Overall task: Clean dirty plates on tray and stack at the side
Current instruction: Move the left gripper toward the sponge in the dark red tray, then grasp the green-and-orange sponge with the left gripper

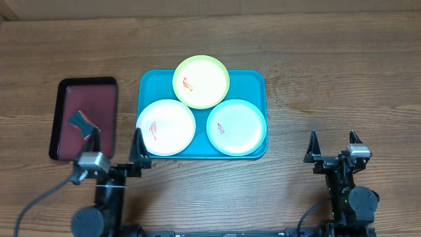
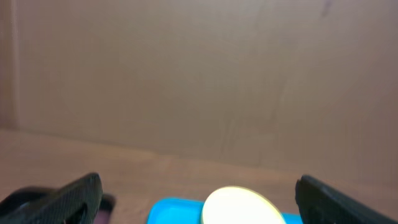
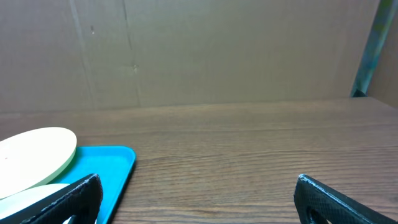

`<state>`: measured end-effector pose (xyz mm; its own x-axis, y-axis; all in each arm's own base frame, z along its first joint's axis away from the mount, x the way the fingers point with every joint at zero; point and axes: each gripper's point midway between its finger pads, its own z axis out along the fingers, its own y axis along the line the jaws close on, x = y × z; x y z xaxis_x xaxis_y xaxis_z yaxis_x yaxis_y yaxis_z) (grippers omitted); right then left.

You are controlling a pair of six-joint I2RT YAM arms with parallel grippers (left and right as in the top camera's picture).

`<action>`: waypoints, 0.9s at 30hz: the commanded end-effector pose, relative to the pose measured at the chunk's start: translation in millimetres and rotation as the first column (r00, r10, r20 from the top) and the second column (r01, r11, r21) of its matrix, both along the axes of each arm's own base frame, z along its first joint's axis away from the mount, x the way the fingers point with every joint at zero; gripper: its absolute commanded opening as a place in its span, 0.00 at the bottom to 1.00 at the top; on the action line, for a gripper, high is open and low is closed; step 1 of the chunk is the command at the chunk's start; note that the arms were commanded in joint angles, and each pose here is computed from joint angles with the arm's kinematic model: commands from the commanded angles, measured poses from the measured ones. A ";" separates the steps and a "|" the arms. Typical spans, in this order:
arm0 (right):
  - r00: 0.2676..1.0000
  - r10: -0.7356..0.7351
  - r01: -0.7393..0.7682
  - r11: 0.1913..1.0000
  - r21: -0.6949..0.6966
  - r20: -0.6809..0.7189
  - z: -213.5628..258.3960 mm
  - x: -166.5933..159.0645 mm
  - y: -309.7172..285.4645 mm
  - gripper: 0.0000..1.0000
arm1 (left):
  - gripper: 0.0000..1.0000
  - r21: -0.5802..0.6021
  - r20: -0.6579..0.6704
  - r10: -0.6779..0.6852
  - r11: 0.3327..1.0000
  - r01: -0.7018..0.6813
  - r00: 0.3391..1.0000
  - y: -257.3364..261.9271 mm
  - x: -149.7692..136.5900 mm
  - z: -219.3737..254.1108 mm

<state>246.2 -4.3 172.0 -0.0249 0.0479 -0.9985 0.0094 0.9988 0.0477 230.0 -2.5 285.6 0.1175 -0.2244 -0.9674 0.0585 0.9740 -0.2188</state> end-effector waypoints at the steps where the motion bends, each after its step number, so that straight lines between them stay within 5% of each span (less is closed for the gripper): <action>1: 1.000 -0.009 0.009 1.000 -0.004 0.001 -2.5 0.2 -1.7 1.00 | 1.00 0.114 -0.161 0.088 0.991 -0.070 0.983 14.0 16.4 10.3; 5: 1.000 -0.008 0.008 1.000 -0.004 0.001 -2.5 0.2 -1.7 1.00 | 1.00 0.114 -0.421 0.047 0.993 0.002 0.906 8.7 47.0 -9.6; 13: 1.000 -0.009 0.009 1.000 -0.004 0.001 -2.5 0.2 -1.7 1.00 | 1.00 0.087 -0.685 -0.002 0.993 0.085 0.729 7.0 97.8 -2.8; 22: 1.000 -0.008 0.008 1.000 -0.004 0.001 -2.5 0.2 -1.7 1.00 | 1.00 -0.052 -0.788 0.002 0.996 -0.069 0.616 38.0 125.4 -9.1; 25: 1.000 -0.008 0.008 1.000 -0.004 0.001 -2.5 0.2 -1.7 1.00 | 1.00 0.028 -0.835 0.095 0.991 -0.132 0.541 55.7 122.1 -29.7; 27: 1.000 -0.009 0.009 1.000 -0.004 0.001 -2.5 0.2 -1.7 1.00 | 1.00 0.077 -0.848 0.216 0.954 -0.291 0.484 84.2 119.0 -38.9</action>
